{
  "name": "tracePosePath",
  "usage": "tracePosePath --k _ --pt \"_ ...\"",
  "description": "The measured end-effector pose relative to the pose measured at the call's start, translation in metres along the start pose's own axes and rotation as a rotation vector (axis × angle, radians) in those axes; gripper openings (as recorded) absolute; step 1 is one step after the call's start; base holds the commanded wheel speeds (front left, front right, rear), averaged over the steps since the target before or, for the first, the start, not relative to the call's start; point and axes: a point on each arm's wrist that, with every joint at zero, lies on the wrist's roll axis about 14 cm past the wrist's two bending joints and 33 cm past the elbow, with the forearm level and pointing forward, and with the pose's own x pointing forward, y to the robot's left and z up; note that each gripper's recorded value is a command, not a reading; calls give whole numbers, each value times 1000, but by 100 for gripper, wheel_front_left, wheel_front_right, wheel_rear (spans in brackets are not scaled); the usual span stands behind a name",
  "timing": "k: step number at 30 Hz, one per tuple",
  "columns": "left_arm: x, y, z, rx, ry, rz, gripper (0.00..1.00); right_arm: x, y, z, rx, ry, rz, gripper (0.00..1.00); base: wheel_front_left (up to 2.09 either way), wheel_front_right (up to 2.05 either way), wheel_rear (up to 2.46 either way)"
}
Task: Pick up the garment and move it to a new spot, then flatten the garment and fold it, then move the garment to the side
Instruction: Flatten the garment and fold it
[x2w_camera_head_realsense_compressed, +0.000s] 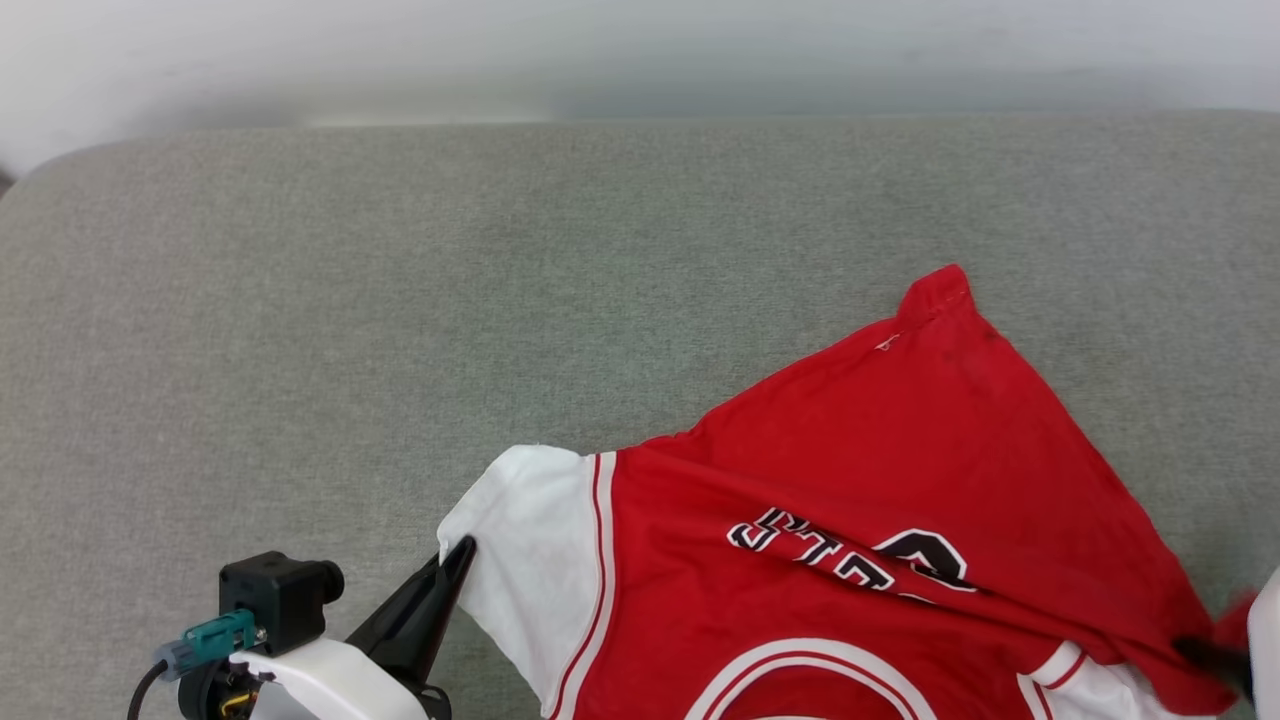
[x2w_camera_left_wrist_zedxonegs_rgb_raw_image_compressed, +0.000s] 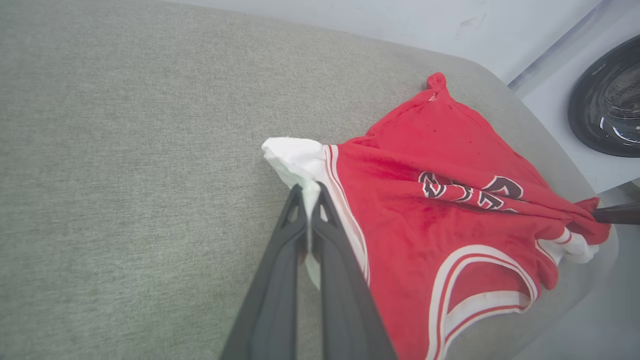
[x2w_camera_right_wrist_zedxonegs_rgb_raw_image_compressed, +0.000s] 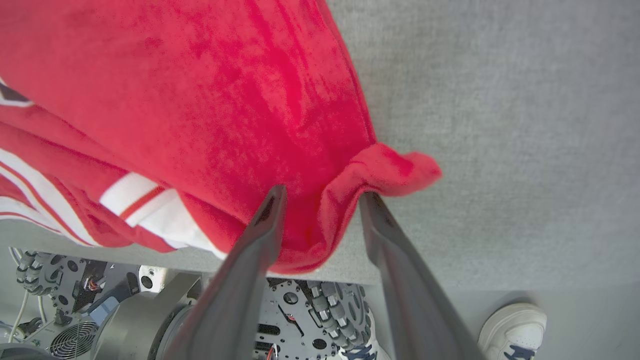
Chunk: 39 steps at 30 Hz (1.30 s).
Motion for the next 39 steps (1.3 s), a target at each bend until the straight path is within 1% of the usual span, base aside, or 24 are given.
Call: tracePosePath --k 4,8,13,15,18,21,23,24,26,32,39 --pt "0 3 3 17 -7 8 0 -10 9 41 -68 -88 19 100 0 0 0" --pt "1 9 5 31 -10 25 0 -21 28 92 -139 -192 54 100 0 0 0" --pt "4 15 8 44 -13 42 0 -15 71 146 -228 -269 131 100 0 0 0" --pt "4 17 8 47 -14 51 0 -6 87 162 -270 -267 141 100 0 0 0" --pt "5 19 7 44 -12 59 0 16 100 175 -319 -229 123 100 0 0 0" --pt "5 23 6 38 -8 77 0 40 107 187 -339 -192 102 100 0 0 0" --pt "6 24 3 32 -3 82 0 57 108 191 -344 -160 86 100 0 0 0" --pt "6 25 -3 25 11 90 0 79 106 196 -353 -117 58 100 0 0 0" --pt "8 27 -4 21 15 97 0 93 106 198 -355 -95 43 100 0 0 0" --pt "9 35 -11 8 32 126 0 121 109 198 -361 -48 42 100 0 0 0" --pt "10 41 -17 -2 44 144 0 139 110 195 -377 -16 37 100 0 0 0"
